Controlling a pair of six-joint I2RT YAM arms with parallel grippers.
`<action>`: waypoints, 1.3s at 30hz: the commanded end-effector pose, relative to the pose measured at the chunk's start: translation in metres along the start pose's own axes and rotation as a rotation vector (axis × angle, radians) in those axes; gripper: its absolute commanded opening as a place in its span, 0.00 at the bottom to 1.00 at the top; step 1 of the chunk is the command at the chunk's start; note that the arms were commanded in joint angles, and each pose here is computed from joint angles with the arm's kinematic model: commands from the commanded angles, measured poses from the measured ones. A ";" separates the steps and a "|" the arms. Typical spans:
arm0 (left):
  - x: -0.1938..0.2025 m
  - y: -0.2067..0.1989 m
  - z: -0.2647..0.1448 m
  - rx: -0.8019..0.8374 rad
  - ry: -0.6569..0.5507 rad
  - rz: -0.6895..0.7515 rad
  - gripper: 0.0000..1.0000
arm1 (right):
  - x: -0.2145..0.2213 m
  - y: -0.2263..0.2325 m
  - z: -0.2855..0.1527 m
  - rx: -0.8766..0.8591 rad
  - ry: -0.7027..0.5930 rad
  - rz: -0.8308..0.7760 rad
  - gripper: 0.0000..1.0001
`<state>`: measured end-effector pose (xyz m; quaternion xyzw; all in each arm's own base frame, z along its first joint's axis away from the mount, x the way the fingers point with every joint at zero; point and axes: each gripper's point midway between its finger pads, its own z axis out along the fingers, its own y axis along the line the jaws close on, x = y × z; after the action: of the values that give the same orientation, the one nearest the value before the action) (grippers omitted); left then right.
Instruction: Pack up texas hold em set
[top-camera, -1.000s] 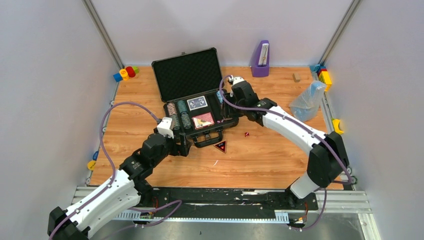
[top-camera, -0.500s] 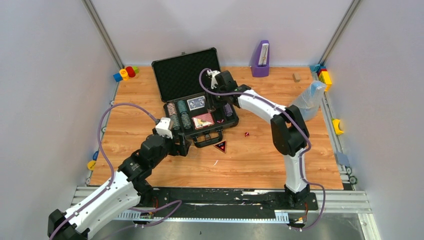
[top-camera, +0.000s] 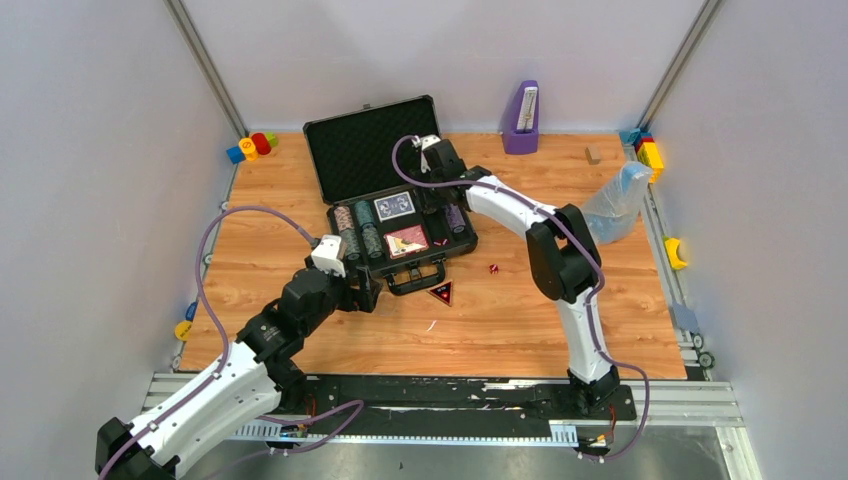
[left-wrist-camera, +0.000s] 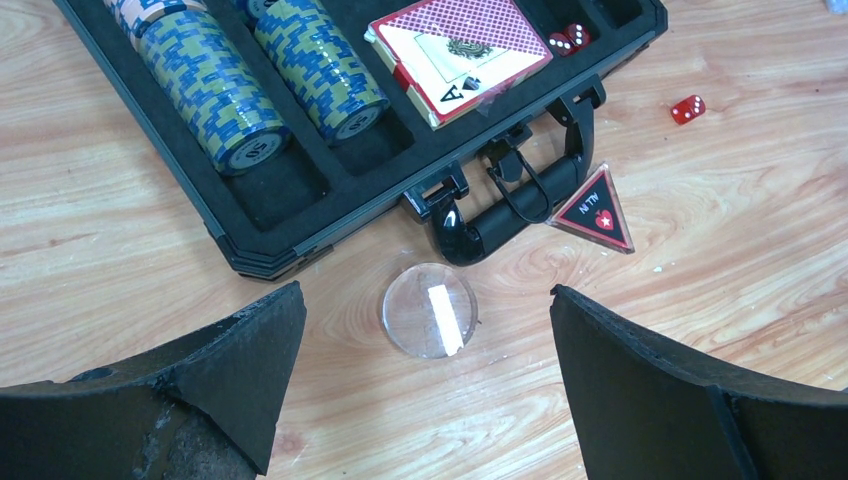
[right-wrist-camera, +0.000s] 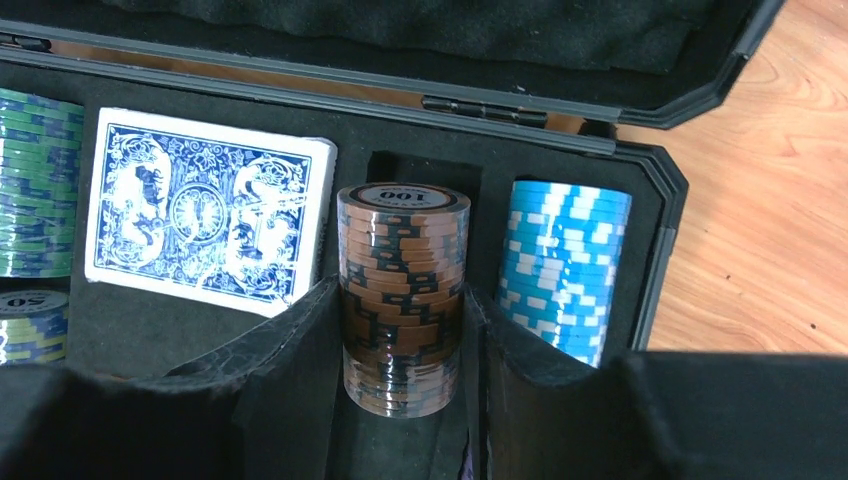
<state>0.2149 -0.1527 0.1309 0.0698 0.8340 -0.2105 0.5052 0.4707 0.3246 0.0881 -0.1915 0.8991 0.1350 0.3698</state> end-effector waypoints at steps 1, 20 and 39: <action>-0.007 -0.001 0.001 -0.002 -0.029 0.004 1.00 | -0.042 -0.008 0.002 0.047 -0.112 -0.055 0.08; -0.007 0.001 0.000 -0.012 -0.032 0.003 1.00 | -0.091 0.019 -0.086 -0.084 -0.237 -0.023 0.71; -0.005 -0.001 0.001 -0.002 -0.021 0.008 1.00 | 0.049 -0.015 -0.196 0.010 -0.165 0.239 1.00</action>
<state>0.2163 -0.1507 0.1306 0.0661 0.8345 -0.2048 0.5073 0.3416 0.2402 0.1841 -0.1231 0.8834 0.1817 0.4140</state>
